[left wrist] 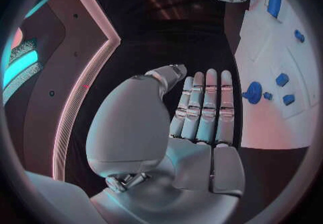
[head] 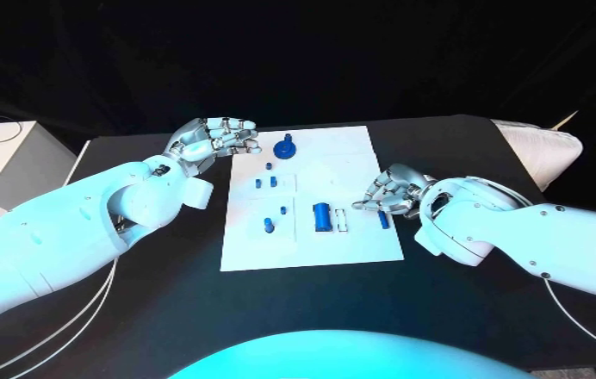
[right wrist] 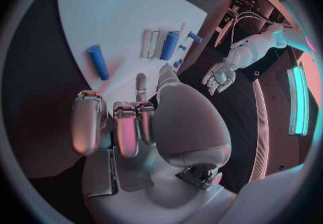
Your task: Assemble the parts on the task board
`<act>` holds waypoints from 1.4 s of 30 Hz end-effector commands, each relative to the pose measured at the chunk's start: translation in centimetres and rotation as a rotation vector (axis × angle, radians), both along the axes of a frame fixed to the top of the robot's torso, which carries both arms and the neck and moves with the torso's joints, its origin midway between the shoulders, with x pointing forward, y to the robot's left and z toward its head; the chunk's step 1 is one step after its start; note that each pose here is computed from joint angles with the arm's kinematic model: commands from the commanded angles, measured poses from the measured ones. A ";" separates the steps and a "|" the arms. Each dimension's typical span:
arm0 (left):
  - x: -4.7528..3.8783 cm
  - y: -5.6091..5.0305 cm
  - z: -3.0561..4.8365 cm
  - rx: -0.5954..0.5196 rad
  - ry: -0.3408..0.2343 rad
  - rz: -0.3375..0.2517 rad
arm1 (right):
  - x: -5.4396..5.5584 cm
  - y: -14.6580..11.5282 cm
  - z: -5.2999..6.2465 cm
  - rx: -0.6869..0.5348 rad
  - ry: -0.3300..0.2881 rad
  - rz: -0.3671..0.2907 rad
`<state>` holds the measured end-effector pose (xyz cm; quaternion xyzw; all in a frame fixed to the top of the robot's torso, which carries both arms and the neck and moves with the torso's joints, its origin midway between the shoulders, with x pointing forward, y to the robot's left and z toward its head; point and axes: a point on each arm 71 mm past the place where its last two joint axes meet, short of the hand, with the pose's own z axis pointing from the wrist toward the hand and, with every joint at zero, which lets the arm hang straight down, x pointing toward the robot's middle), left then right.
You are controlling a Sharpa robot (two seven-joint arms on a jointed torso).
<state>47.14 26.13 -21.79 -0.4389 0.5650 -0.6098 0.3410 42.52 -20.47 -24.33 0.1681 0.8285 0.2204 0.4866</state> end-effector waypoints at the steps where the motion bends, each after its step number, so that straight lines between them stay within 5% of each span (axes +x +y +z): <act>1: -0.07 -0.2 0.07 -0.013 -0.005 -0.012 | 0.1 -1.0 0.1 -0.021 -0.019 0.053; 15: -0.06 -0.3 0.04 -0.014 -0.005 -0.013 | 0.4 -3.9 -0.4 -0.224 -0.011 0.023; 42: -0.08 -0.2 0.04 -0.012 -0.004 -0.011 | -0.3 -2.8 -2.5 -0.318 0.036 0.031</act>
